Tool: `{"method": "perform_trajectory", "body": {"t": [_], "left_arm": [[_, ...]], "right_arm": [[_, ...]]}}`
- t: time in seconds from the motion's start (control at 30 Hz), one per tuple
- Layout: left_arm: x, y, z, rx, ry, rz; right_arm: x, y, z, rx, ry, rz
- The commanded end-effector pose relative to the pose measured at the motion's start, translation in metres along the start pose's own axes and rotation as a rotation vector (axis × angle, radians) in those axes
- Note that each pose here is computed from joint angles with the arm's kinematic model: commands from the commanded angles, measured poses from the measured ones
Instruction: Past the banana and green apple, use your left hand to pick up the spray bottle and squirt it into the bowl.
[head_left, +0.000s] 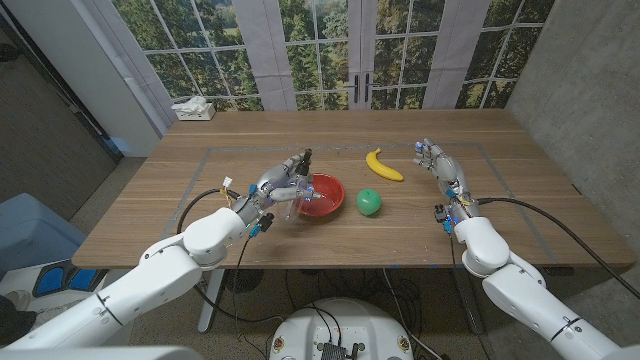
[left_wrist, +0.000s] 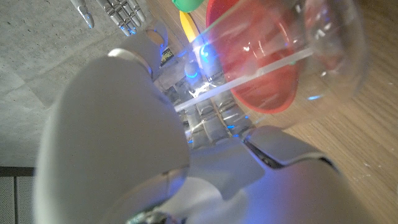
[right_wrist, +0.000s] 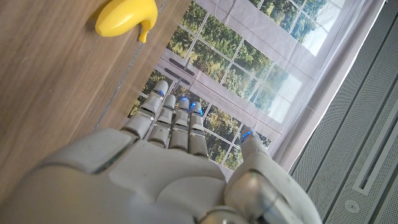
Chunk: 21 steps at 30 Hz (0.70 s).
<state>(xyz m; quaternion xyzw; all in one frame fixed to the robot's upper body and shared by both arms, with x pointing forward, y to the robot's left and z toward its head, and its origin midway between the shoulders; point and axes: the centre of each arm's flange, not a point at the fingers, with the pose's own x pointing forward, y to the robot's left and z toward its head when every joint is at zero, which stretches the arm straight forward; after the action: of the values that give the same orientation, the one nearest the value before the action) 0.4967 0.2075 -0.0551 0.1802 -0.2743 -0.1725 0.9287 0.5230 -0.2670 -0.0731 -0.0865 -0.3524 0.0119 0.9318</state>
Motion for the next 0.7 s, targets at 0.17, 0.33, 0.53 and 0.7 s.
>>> {"method": "perform_trajectory", "body": {"t": [0.17,0.33,0.53,0.7], "left_arm": [[-0.002,0.0,0.008,0.089,-0.106,0.163],[0.0,0.002,0.01,0.084,-0.113,0.208],[0.005,0.009,0.012,0.093,-0.151,0.247],[0.015,0.019,0.016,0.152,-0.212,0.279]], "right_arm": [[0.0,-0.005,0.004,0.006,-0.027,0.018],[0.001,-0.005,0.008,0.002,-0.038,0.029],[0.003,-0.001,0.01,0.011,-0.05,0.053],[0.008,0.001,0.01,0.016,-0.049,0.063]]}}
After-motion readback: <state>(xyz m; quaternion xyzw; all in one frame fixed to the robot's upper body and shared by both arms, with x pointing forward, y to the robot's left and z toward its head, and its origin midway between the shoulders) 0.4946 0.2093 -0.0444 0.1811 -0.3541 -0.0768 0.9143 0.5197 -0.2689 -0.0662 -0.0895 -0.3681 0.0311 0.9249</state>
